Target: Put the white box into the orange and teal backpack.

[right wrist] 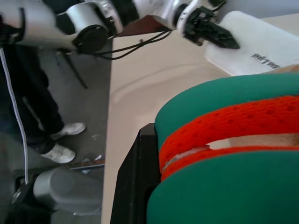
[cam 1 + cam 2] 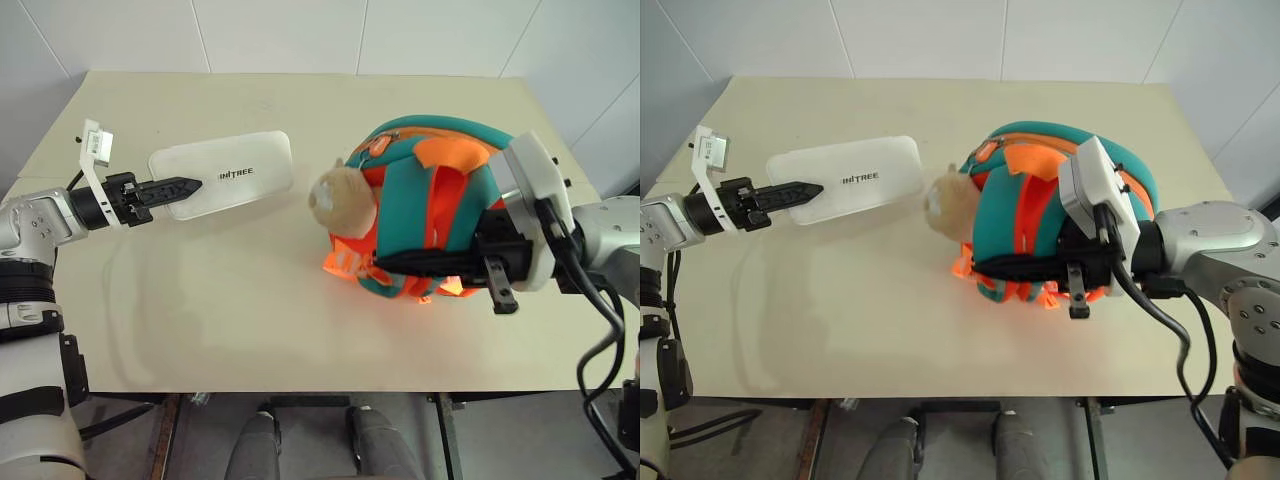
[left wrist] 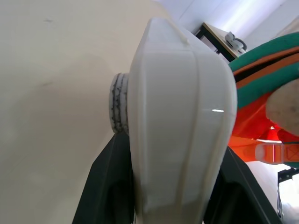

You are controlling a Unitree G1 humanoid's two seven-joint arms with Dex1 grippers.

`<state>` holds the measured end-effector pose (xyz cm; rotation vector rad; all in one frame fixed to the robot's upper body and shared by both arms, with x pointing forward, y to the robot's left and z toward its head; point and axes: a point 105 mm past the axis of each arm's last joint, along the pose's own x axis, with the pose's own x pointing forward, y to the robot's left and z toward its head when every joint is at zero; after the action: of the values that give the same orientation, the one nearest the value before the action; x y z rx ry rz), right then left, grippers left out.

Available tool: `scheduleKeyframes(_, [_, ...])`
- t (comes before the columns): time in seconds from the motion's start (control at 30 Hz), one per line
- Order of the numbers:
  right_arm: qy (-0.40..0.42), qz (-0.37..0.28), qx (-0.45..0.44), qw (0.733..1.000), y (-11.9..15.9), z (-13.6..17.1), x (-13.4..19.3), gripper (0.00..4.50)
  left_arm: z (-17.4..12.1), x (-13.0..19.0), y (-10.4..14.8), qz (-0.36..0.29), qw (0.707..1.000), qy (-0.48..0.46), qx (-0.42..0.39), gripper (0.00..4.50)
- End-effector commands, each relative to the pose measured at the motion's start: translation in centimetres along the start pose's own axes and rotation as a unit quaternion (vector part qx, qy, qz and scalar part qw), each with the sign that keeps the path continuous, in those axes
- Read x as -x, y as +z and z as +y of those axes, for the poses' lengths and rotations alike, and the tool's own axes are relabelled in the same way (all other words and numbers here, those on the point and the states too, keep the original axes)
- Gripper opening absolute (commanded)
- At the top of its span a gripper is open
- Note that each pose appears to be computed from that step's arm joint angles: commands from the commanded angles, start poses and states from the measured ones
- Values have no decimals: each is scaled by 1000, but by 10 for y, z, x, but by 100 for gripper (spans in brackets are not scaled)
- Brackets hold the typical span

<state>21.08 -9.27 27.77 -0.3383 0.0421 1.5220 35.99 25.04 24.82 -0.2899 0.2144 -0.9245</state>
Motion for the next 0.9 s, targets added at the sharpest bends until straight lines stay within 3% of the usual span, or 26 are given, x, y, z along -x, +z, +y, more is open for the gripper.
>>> scheduleKeyframes(0.03, [31,18,42,998,3,13,4,0,-17,8,26,-15,997,-27,-64,127])
scheduleKeyframes(0.27, [-33,48,44,997,-20,-17,18,0,-44,8,40,-56,980,-120,-147,127])
scheduleKeyframes(0.53, [-54,39,45,997,-25,-27,19,0,-70,7,43,-74,954,-201,-208,127])
scheduleKeyframes(0.77, [-60,37,37,997,-30,-33,17,0,-82,-13,34,-29,934,-275,-225,127])
scheduleKeyframes(0.9, [-59,38,36,997,-32,-34,15,0,-75,-33,25,36,930,-271,-246,127])
